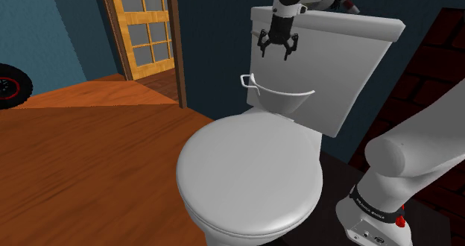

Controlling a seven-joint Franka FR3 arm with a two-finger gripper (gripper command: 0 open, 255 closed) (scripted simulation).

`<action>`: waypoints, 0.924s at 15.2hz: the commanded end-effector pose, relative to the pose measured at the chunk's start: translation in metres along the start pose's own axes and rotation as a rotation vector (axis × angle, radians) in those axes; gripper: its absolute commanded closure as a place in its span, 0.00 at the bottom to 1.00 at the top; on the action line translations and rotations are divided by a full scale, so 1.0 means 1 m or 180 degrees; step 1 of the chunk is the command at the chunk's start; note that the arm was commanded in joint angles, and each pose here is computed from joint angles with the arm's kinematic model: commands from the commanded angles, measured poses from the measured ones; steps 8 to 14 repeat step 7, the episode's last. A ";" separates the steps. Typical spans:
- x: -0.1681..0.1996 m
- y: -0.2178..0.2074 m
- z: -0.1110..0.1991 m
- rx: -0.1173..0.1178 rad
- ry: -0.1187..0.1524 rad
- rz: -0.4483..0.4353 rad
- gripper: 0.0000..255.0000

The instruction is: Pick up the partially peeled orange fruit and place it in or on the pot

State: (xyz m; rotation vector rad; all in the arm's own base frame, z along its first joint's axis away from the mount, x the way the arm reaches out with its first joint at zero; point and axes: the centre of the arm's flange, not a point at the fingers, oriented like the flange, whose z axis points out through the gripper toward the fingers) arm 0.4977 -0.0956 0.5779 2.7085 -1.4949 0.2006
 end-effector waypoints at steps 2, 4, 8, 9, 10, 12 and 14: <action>0.010 -0.015 0.027 -0.0241 -0.0147 0.0306 0.00; 0.021 -0.027 0.055 -0.0476 -0.0287 0.0649 0.00; 0.037 -0.039 0.099 -0.0829 -0.0497 0.1162 0.00; 0.037 -0.039 0.099 -0.0829 -0.0497 0.1162 0.00; 0.037 -0.039 0.099 -0.0829 -0.0497 0.1162 0.00; 0.037 -0.039 0.099 -0.0829 -0.0497 0.1162 0.00; 0.037 -0.039 0.099 -0.0829 -0.0497 0.1162 0.00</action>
